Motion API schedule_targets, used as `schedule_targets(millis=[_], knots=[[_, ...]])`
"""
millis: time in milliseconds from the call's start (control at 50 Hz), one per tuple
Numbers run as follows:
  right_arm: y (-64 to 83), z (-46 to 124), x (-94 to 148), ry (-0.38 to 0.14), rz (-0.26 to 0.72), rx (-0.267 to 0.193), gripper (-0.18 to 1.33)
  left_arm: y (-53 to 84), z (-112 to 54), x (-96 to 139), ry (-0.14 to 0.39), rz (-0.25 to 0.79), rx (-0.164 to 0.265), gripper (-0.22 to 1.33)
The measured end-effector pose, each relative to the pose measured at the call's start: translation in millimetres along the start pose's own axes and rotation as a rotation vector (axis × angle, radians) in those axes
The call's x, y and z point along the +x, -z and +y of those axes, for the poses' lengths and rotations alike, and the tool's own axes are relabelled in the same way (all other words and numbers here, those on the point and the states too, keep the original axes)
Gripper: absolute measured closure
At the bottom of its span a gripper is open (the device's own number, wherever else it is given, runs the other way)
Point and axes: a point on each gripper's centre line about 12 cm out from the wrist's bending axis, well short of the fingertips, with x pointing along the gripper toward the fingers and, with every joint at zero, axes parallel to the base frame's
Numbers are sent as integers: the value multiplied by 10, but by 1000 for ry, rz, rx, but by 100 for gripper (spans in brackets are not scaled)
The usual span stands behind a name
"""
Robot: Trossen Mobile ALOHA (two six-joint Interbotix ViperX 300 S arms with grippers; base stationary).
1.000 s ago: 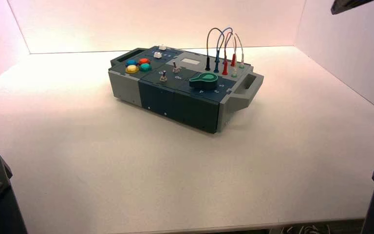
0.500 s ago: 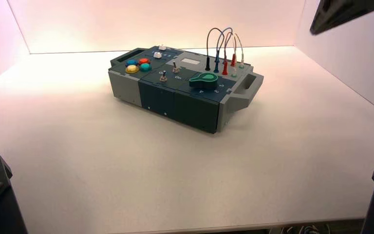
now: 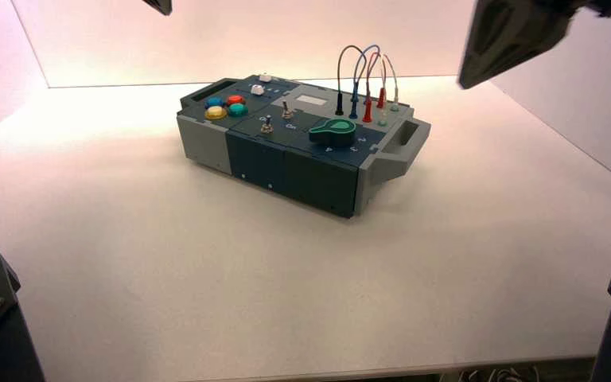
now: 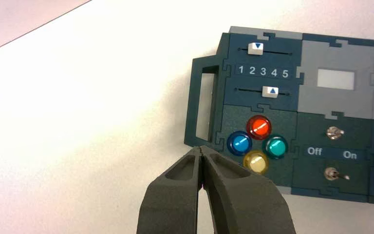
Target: Rotate the box counterclockwise.
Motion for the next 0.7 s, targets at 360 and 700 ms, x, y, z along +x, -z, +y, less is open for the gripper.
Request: schedule_targets(millis=[360, 700], knots=[[13, -57, 291, 94, 108, -54, 128, -130, 46, 295, 16, 42, 15, 127], [0, -82, 496, 103, 178, -51, 129, -298, 38, 630, 27, 57, 34, 127]])
